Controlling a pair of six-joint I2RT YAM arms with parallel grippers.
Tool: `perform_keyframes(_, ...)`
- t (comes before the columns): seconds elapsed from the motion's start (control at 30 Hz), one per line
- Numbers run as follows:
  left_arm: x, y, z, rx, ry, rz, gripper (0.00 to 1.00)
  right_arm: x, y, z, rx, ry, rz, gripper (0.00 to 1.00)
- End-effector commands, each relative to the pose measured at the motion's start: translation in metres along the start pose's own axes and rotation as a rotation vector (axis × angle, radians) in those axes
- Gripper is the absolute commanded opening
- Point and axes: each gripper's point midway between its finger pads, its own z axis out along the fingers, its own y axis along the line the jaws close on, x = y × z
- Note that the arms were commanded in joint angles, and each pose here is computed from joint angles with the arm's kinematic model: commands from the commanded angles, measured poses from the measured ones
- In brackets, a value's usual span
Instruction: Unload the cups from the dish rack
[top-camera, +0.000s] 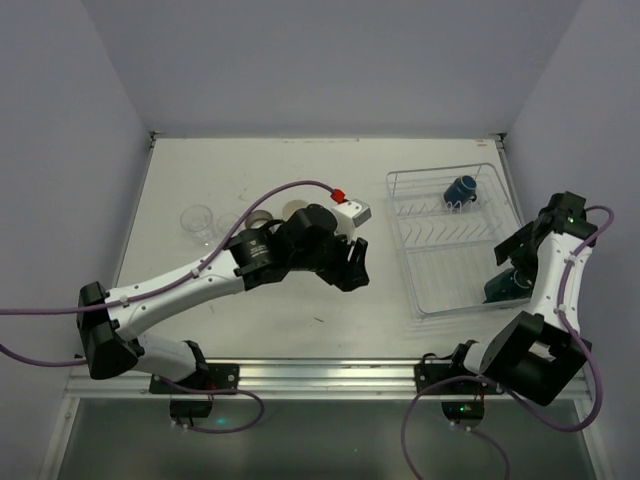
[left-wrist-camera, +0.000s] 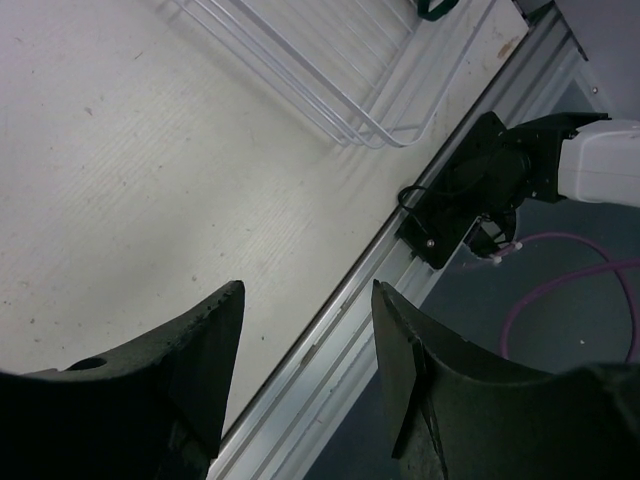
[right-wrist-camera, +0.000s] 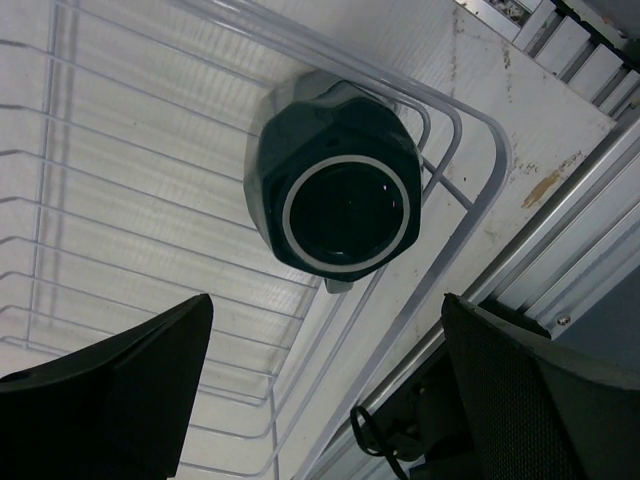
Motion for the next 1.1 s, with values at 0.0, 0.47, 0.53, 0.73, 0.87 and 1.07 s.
perform_keyframes(0.0,-0.001,-0.001,0.003,0.015,-0.022,-0.022,0.58,-0.025,0.000,-0.002,0.011,-0.091,0.072,0.98)
perform_keyframes(0.47,0.008,0.007,0.009,-0.040,0.035,-0.073,0.57,-0.033,-0.013,0.003,0.035,-0.110,0.102,0.99)
perform_keyframes(0.53,0.000,0.002,0.008,-0.031,0.028,-0.060,0.57,-0.037,-0.007,0.002,0.010,-0.108,0.116,0.99)
perform_keyframes(0.73,-0.003,0.001,0.004,-0.037,0.027,-0.041,0.57,-0.039,0.004,0.013,-0.017,-0.071,0.134,0.98)
perform_keyframes(0.87,-0.003,0.004,0.003,-0.051,0.027,-0.029,0.57,-0.036,0.010,0.026,-0.033,-0.051,0.146,0.97)
perform_keyframes(1.07,0.003,0.003,0.008,-0.039,0.054,-0.019,0.58,-0.035,0.013,0.041,-0.037,-0.048,0.129,0.95)
